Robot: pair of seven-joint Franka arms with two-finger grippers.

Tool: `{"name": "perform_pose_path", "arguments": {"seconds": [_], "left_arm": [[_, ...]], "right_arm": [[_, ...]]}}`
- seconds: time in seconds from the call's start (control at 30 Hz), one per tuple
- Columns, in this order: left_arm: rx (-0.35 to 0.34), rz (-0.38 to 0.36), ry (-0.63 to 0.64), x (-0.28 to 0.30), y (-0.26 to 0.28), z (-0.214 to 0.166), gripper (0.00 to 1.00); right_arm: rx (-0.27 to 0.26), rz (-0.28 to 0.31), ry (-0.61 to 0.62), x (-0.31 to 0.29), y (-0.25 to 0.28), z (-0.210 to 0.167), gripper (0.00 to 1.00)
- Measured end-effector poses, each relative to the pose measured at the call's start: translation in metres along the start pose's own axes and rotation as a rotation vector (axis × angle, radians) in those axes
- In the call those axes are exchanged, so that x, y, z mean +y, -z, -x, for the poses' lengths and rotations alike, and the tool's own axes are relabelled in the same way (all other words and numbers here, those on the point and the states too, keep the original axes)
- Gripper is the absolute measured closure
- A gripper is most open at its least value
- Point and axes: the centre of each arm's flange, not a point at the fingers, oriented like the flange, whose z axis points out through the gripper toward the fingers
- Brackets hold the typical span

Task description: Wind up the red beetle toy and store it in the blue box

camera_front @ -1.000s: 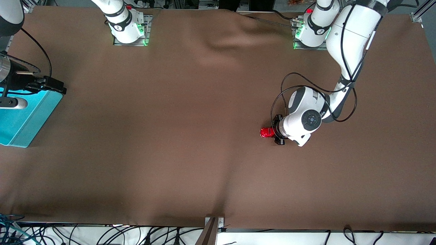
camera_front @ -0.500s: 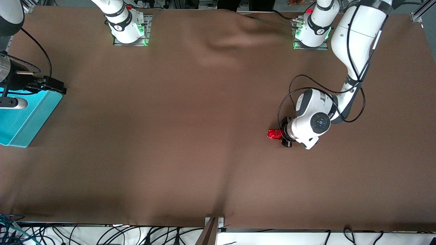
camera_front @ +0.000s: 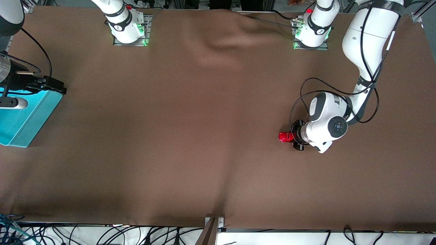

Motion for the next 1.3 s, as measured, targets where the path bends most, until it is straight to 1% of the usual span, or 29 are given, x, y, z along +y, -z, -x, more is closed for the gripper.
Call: {"name": "perform_pose_path", "arguments": {"seconds": [0.37,1.3], "left_arm": [[-0.002,-0.001,-0.049,0.001,0.002,-0.017,0.52],[-0.006,-0.001,-0.032,0.003,0.005,-0.033,0.53]], "right_arm": [[0.000,0.000,0.000,0.000,0.000,0.000,0.00],[0.000,0.000,0.000,0.000,0.000,0.000,0.00]]}}
